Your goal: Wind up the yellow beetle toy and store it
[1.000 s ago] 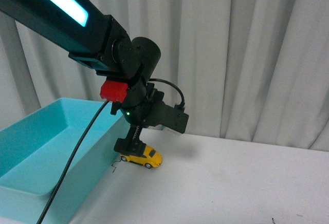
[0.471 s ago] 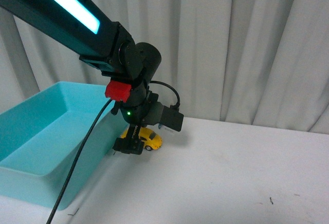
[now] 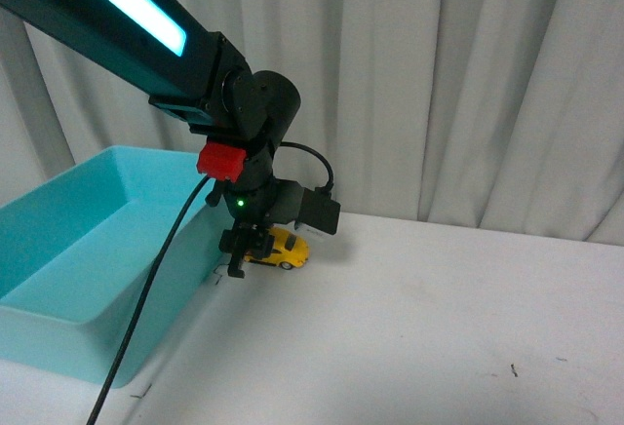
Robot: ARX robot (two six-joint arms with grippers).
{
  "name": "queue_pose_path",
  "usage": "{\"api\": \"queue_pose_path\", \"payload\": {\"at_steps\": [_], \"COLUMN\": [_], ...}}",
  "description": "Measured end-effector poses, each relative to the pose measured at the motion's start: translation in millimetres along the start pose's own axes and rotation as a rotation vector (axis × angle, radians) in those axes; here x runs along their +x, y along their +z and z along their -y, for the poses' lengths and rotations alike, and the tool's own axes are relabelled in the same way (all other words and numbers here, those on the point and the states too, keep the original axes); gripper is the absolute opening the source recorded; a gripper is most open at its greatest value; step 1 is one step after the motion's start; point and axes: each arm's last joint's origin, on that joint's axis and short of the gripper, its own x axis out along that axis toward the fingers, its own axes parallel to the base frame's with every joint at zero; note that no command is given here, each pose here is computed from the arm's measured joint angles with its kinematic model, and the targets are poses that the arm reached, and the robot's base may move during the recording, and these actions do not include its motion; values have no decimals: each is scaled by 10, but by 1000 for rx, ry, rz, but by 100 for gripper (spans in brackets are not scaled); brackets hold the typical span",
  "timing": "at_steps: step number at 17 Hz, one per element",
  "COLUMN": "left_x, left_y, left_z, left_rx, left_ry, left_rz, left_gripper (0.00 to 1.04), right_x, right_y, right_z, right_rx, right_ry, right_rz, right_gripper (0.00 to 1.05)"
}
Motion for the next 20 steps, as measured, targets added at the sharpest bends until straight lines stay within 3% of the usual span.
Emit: {"api": "queue_pose_path", "payload": {"at_steps": [6, 10, 13, 16, 18, 20], "left_x": [-151, -951, -1634, -2123, -2188, -1974], "left_y": [3, -134, -535, -1229, -1612, -1846], "left_z": [50, -99, -203, -177, -27, 122], "left_rx": [64, -115, -349, -675, -889, -1074], "left_ry": [-37, 51, 188, 312, 342, 317], "left_rz": [95, 310, 474, 522, 470, 357], "left_gripper": [39, 39, 39, 39, 39, 39], "right_x": [0, 0, 0, 0, 0, 0], "right_y": [0, 0, 0, 0, 0, 0], "right_z": [0, 0, 0, 0, 0, 0], "right_rx": [0, 0, 0, 0, 0, 0], "right_ry": [0, 0, 0, 0, 0, 0], "right_rz": [0, 0, 0, 0, 0, 0], "right_gripper": [98, 98, 98, 98, 98, 98]}}
